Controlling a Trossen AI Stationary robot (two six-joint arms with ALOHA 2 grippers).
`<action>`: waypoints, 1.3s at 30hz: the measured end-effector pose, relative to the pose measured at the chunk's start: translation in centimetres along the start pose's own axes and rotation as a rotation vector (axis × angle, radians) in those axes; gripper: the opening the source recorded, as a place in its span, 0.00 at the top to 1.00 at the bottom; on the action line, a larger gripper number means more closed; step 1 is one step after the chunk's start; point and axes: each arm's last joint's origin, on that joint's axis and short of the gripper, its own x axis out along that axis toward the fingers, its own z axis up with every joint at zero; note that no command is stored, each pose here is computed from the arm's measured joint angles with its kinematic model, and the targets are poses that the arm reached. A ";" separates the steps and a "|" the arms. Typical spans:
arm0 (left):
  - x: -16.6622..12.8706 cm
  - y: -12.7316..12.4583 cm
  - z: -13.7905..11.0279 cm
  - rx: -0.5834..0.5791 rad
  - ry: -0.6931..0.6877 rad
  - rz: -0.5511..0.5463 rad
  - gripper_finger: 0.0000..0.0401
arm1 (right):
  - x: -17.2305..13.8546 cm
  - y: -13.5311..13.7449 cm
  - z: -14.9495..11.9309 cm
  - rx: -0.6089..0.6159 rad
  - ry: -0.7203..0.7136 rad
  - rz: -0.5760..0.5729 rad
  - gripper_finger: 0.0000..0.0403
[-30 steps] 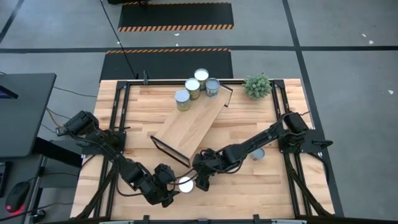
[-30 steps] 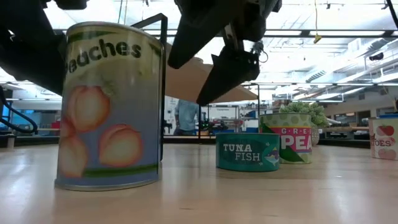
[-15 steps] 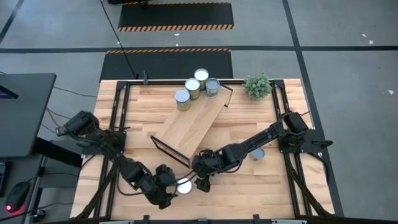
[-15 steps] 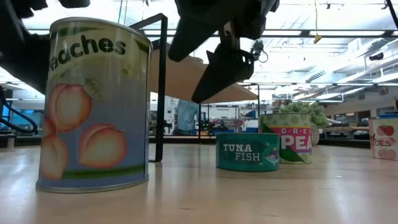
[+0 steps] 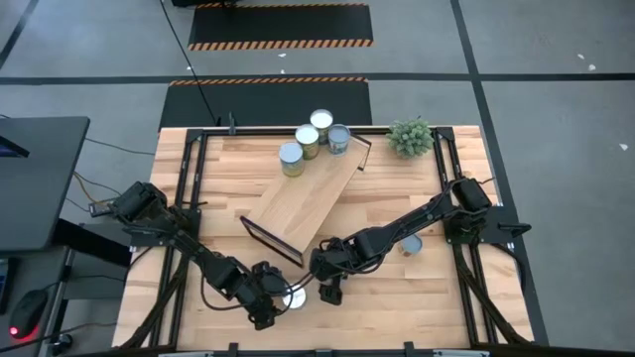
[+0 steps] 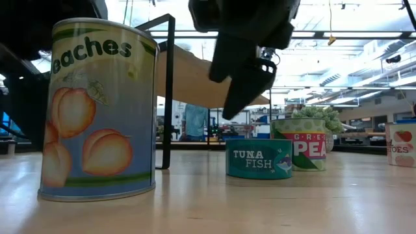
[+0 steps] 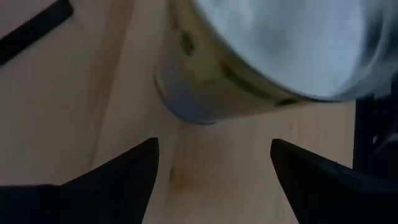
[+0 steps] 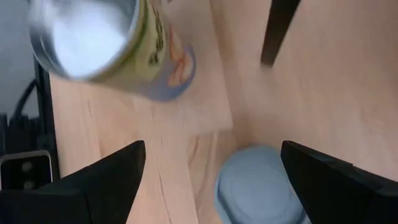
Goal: Pick and place cans onto a shelf
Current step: Put the canned peaches on the shelf
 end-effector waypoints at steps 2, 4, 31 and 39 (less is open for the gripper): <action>0.0 0.1 -0.1 -0.052 0.011 0.004 0.21 | 0.0 0.0 -0.1 -0.012 0.020 0.012 0.05; 0.0 0.0 0.0 -0.057 0.007 -0.005 0.21 | -0.3 0.3 -0.4 -0.046 0.030 0.010 0.05; -0.2 -1.2 0.5 0.007 -0.270 0.053 0.02 | -0.7 0.0 -0.3 -0.132 0.051 0.028 0.05; 1.1 -1.8 0.9 0.055 -0.364 0.020 0.02 | -0.7 0.3 0.2 -0.134 0.002 0.057 0.05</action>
